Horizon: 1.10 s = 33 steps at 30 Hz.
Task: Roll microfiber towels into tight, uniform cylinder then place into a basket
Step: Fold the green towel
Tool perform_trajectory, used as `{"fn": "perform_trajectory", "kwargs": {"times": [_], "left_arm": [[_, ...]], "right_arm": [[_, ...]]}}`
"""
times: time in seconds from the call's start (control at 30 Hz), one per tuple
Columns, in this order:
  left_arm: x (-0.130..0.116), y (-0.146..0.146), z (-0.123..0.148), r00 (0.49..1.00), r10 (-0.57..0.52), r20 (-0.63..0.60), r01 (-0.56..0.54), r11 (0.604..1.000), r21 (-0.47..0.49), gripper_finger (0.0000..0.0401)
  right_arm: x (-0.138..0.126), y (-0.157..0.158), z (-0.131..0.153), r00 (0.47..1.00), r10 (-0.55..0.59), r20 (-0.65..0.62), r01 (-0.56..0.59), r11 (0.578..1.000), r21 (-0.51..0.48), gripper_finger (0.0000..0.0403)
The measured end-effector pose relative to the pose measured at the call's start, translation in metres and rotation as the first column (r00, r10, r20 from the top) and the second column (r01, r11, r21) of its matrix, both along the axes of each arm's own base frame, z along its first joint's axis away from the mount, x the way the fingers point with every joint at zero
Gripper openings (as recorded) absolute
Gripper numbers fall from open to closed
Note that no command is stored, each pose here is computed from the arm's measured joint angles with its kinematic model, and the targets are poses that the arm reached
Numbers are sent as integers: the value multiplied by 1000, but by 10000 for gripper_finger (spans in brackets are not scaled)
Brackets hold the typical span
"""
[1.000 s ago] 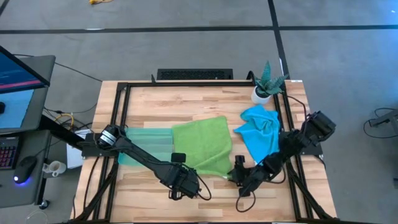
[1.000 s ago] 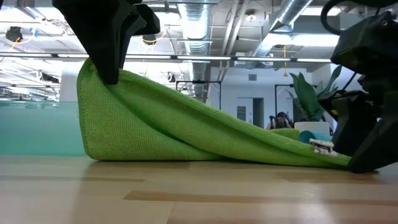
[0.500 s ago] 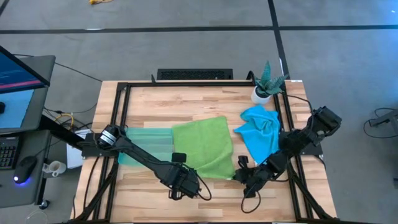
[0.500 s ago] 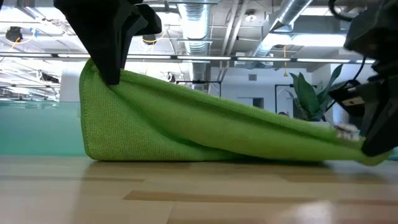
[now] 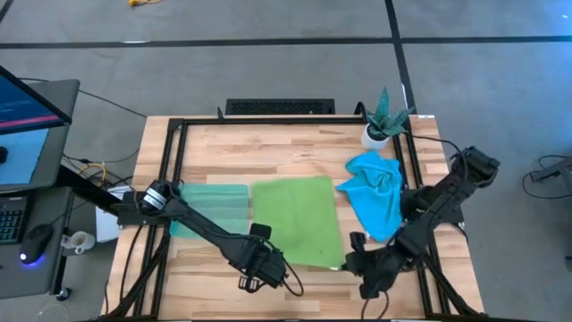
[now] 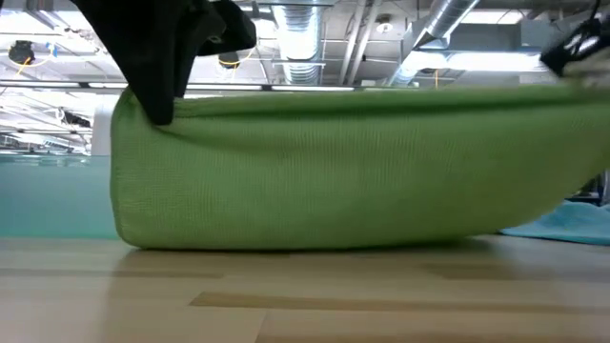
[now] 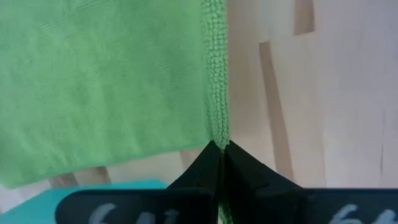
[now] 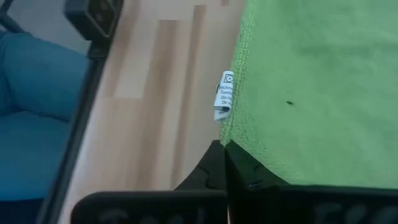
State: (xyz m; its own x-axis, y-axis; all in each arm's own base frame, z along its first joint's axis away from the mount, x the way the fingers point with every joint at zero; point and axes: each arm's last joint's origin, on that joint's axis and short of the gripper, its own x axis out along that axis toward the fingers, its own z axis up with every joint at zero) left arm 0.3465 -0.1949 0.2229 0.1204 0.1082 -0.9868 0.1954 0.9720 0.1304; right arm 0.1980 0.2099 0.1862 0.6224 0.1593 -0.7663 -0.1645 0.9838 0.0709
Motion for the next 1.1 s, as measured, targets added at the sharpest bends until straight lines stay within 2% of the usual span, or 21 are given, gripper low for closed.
{"fn": "perform_trajectory", "kwargs": {"times": [0.17,0.37,0.5,0.67,0.9,1.1], "left_arm": [[-2,-3,3,1000,-10,-5,10,1000,4,0],[-5,-11,28,1000,-19,11,19,1000,7,0],[-9,-15,46,999,3,40,-4,1000,28,0],[-13,-17,56,997,48,52,-51,997,57,0],[-10,-4,55,994,72,80,-85,983,164,0],[-1,15,56,986,103,133,-136,953,270,0]], "right_arm": [[-3,18,19,1000,30,-8,-30,1000,2,8],[-7,31,36,999,31,10,-32,998,61,4],[-8,35,41,1000,14,8,-14,995,100,8],[-6,36,47,1000,9,8,-10,993,117,9],[-5,19,43,996,-47,-72,45,998,-38,7],[3,-6,37,978,-137,-158,111,981,-162,8]]}}
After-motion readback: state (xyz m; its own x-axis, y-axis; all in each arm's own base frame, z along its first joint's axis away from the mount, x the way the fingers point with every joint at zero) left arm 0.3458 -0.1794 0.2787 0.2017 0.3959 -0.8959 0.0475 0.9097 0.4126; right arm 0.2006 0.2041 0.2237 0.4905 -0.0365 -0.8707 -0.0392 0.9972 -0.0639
